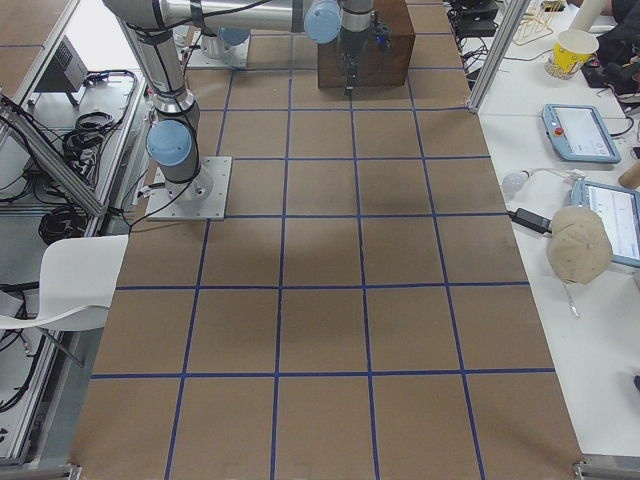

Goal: Open drawer and put corn inside
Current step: 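Release the handle and lower the left gripper onto the yellow corn, then grasp the yellow corn with the left gripper and lift it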

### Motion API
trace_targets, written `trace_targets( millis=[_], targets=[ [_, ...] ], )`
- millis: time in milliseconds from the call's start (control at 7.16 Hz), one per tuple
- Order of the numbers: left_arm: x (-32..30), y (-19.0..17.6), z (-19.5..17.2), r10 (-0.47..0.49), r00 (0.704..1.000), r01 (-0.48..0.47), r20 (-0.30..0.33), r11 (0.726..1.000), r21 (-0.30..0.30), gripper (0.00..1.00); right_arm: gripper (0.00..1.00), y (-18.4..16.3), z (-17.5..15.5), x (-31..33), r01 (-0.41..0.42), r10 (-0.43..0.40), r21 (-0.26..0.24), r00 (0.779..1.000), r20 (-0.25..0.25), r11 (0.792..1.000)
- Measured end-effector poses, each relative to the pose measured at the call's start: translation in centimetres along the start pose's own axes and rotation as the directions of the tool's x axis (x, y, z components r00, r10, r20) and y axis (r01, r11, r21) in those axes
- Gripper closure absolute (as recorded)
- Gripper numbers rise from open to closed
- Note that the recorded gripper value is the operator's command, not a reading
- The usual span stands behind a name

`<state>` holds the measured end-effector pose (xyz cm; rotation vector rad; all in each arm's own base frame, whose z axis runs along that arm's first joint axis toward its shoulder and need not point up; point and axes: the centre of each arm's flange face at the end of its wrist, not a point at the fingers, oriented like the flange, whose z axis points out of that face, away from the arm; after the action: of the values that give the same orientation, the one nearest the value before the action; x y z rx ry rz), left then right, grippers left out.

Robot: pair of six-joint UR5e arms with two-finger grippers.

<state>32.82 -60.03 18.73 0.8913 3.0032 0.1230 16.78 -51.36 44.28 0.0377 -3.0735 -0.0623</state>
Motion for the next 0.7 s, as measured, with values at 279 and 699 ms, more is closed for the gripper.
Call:
trace_targets(
  millis=[279,699],
  targets=[
    [-0.08,-0.11,0.50,0.004,1.000,-0.004,-0.005,1.000,-0.003,0.81,0.00,-0.01,-0.02,0.00,0.000,0.000,0.001,1.000,0.000,1.000],
    [0.03,-0.37,0.36,0.010,1.000,-0.010,-0.002,1.000,-0.002,1.00,0.00,-0.01,0.01,0.00,0.000,0.000,0.000,1.000,0.000,1.000]
  ],
)
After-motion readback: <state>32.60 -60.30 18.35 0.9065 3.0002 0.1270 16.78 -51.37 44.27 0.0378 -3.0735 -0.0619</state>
